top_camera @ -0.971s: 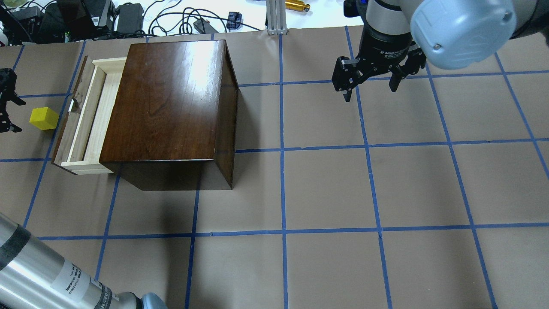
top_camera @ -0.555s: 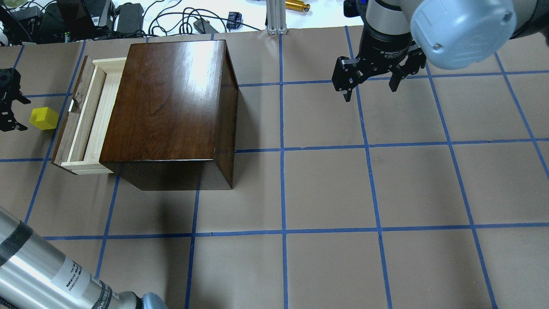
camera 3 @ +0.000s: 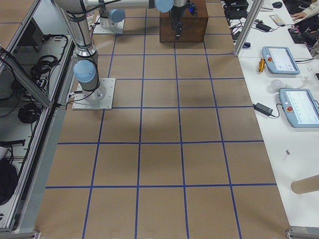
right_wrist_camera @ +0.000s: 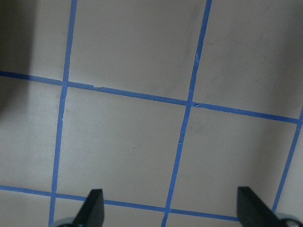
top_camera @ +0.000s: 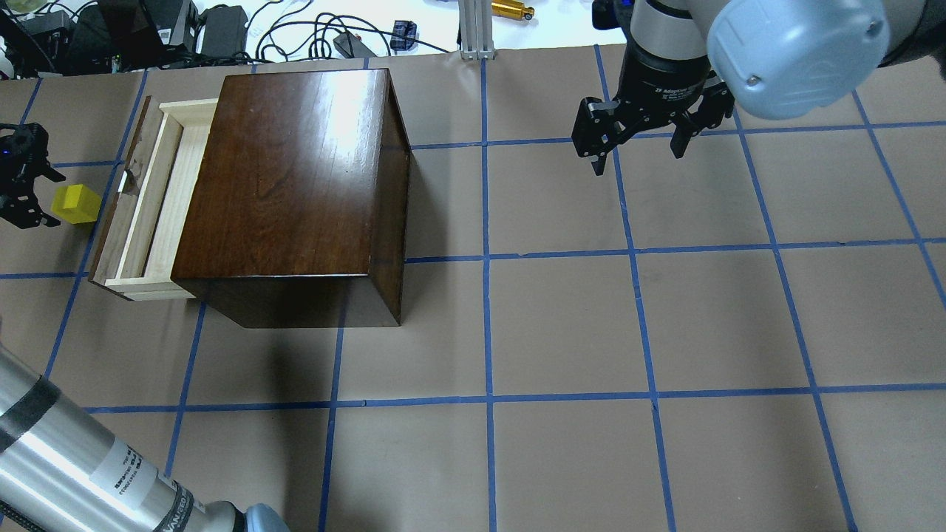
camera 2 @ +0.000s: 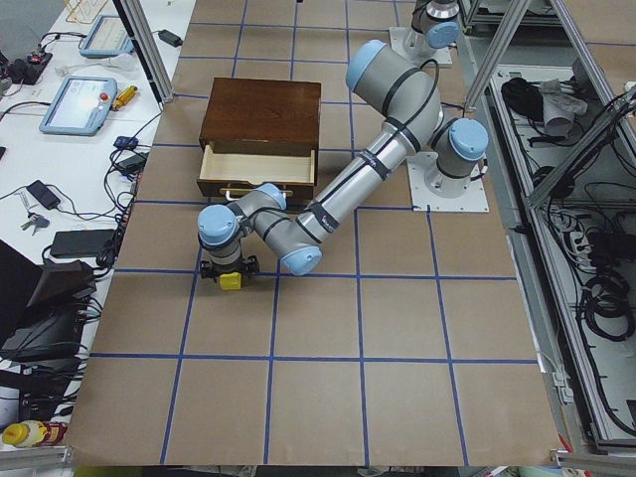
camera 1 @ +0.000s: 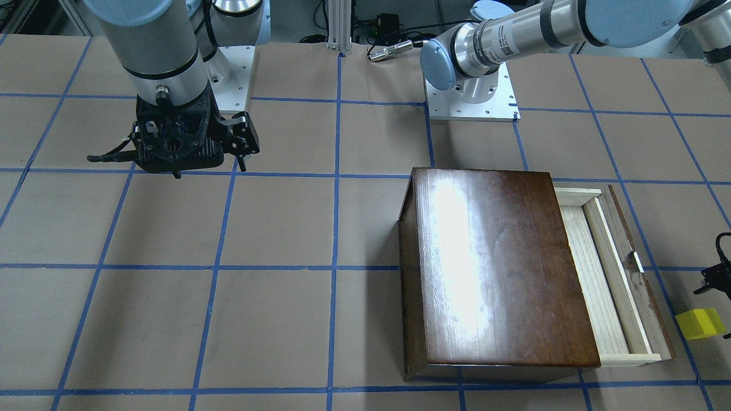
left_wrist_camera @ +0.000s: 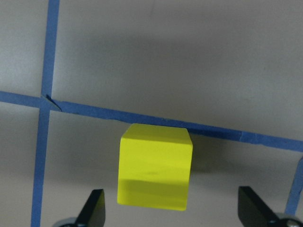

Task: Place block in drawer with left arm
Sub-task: 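Lower the left gripper and close it on the yellow cube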

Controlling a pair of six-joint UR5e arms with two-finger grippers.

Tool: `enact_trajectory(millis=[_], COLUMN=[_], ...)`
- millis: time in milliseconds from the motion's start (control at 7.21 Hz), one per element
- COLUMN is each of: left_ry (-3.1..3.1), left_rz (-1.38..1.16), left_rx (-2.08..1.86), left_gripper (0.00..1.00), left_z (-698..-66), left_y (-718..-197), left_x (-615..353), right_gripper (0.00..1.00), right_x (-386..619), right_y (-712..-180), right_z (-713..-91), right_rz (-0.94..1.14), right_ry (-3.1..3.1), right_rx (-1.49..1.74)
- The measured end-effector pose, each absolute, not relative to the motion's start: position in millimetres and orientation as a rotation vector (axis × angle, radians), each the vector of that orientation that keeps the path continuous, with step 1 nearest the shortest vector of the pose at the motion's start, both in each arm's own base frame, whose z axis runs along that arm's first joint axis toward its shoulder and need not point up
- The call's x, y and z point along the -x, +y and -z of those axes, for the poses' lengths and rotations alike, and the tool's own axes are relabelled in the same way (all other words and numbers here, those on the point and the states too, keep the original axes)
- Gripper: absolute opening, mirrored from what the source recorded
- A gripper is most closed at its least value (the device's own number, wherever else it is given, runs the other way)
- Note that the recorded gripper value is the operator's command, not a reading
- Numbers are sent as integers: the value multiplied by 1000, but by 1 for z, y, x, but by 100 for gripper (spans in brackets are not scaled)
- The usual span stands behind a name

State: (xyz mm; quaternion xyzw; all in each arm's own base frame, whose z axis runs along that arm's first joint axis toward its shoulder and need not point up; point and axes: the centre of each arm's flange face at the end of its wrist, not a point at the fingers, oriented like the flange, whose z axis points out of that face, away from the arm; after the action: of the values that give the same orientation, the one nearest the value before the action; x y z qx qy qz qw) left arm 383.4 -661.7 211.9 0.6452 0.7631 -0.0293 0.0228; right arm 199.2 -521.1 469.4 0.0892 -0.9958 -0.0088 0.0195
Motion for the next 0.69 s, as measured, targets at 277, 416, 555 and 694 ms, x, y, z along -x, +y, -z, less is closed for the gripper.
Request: enact_trajectory(millis=[277, 416, 555, 694], left_ry=[2359, 2360, 2361, 2361], left_rz=[94, 95, 100, 106], left_rx=[-2007, -2015, -2020, -2021], left_gripper=[100, 100, 100, 100], left_z=[-205, -199, -194, -190], left_y=[-665, -667, -668, -669], left_x=[-380, -378, -377, -377], right_gripper=[100, 100, 100, 100], right_x=[-199, -199, -199, -199], right_y=[-521, -521, -521, -521], right_z=[-469, -469, -469, -469], right_rz=[27, 27, 27, 27], right_ry=[-3090, -3090, -3090, -3090], right_rx=[-277, -278, -278, -278])
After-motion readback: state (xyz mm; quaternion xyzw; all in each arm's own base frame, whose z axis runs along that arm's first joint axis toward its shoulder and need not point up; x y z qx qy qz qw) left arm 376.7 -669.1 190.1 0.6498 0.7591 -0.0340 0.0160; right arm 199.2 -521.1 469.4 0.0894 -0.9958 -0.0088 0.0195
